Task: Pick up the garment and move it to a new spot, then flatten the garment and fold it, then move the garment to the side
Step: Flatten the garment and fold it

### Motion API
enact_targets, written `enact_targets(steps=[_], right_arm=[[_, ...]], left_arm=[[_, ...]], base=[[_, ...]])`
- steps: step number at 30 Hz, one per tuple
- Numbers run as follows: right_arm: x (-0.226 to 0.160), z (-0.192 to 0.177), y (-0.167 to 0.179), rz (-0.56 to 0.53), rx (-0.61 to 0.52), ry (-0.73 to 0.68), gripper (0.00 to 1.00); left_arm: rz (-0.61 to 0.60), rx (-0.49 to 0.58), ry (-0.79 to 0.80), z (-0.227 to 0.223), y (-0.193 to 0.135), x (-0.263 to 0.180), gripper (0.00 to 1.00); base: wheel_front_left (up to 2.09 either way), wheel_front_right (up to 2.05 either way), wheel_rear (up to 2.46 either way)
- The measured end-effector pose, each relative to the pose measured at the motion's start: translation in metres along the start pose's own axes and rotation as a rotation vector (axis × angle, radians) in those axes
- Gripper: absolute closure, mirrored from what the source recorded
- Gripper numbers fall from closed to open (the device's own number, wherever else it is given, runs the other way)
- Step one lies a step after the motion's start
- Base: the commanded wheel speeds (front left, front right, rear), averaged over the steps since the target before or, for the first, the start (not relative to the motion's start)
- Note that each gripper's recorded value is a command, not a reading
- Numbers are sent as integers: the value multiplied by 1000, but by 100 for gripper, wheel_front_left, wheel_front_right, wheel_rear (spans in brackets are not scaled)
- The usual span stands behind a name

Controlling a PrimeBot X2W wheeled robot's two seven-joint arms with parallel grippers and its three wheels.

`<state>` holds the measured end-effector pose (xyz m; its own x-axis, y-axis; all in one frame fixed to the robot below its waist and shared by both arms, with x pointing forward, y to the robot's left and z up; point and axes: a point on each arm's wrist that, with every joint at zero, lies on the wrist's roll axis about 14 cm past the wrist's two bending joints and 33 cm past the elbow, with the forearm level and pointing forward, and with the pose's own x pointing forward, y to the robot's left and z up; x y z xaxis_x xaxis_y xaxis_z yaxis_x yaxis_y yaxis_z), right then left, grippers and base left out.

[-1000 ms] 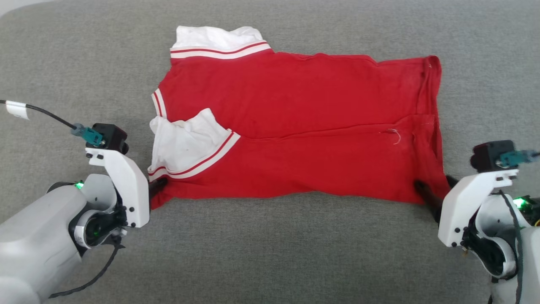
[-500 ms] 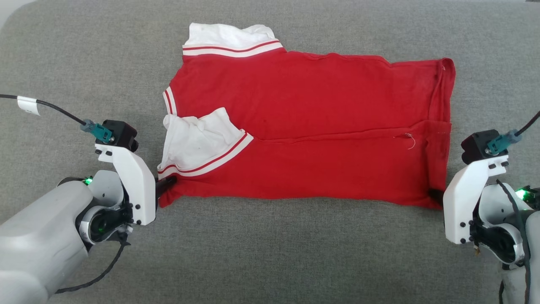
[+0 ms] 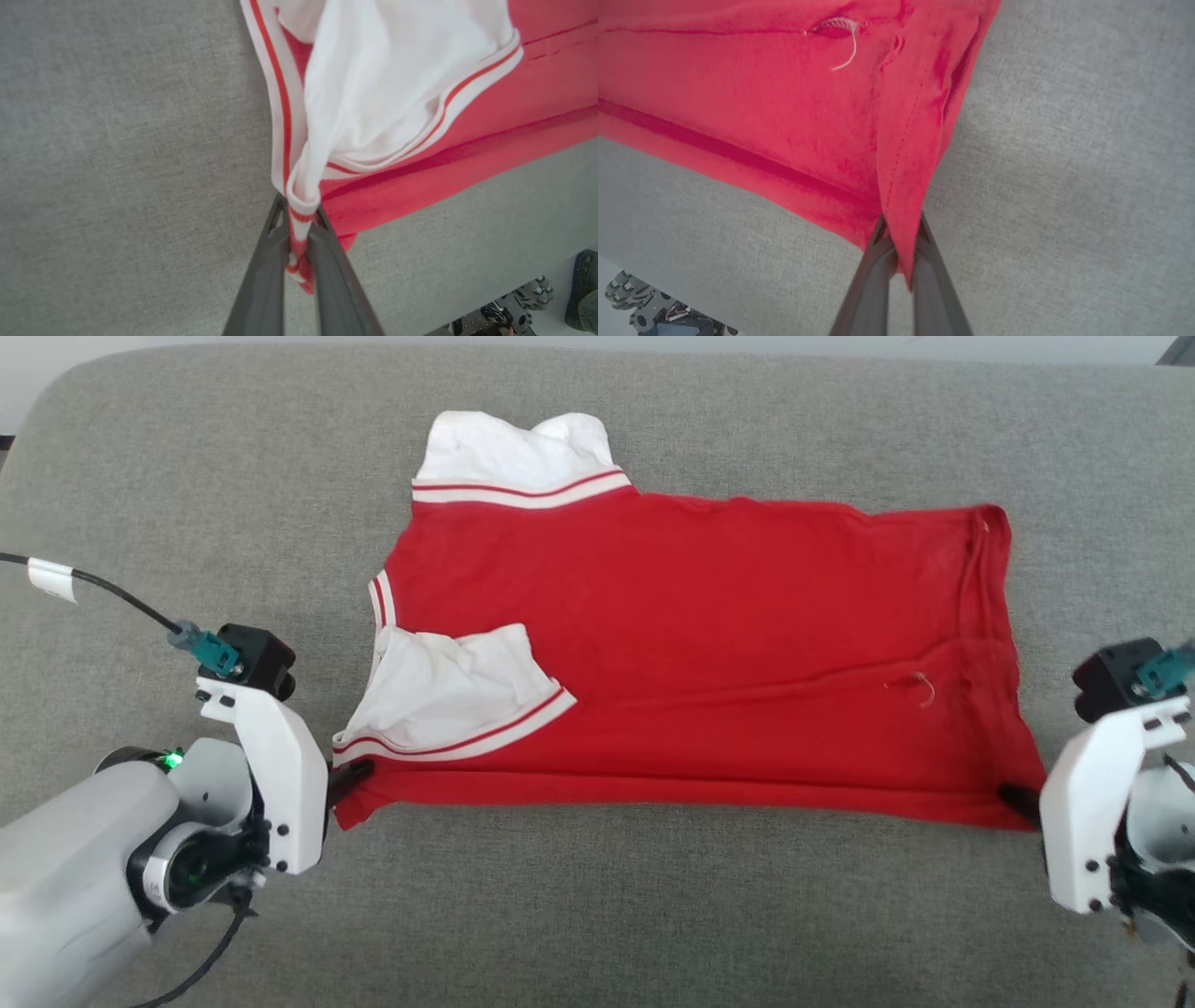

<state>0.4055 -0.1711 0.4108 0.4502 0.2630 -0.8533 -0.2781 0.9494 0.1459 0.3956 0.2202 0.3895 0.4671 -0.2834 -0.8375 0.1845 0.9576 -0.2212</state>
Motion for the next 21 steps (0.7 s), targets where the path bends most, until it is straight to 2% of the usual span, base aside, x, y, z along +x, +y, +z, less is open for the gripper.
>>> enact_targets(steps=[8,18,19,20,21], right_arm=[[-15,-27,1,5,34,76,100],[-6,-65,13,39,80,166,100],[-3,-66,15,44,83,163,96],[-1,-67,15,45,85,160,91],[1,-67,15,46,85,157,69]], left_arm=[[-7,18,25,-17,-14,-17,100],[-35,-49,131,-61,-28,-11,100],[-37,-53,135,-63,-29,-9,83],[-38,-60,134,-63,-29,-7,60],[-37,-63,133,-63,-27,-5,31]], base=[[0,0,0],[0,0,0],[0,0,0],[0,0,0],[0,0,0]])
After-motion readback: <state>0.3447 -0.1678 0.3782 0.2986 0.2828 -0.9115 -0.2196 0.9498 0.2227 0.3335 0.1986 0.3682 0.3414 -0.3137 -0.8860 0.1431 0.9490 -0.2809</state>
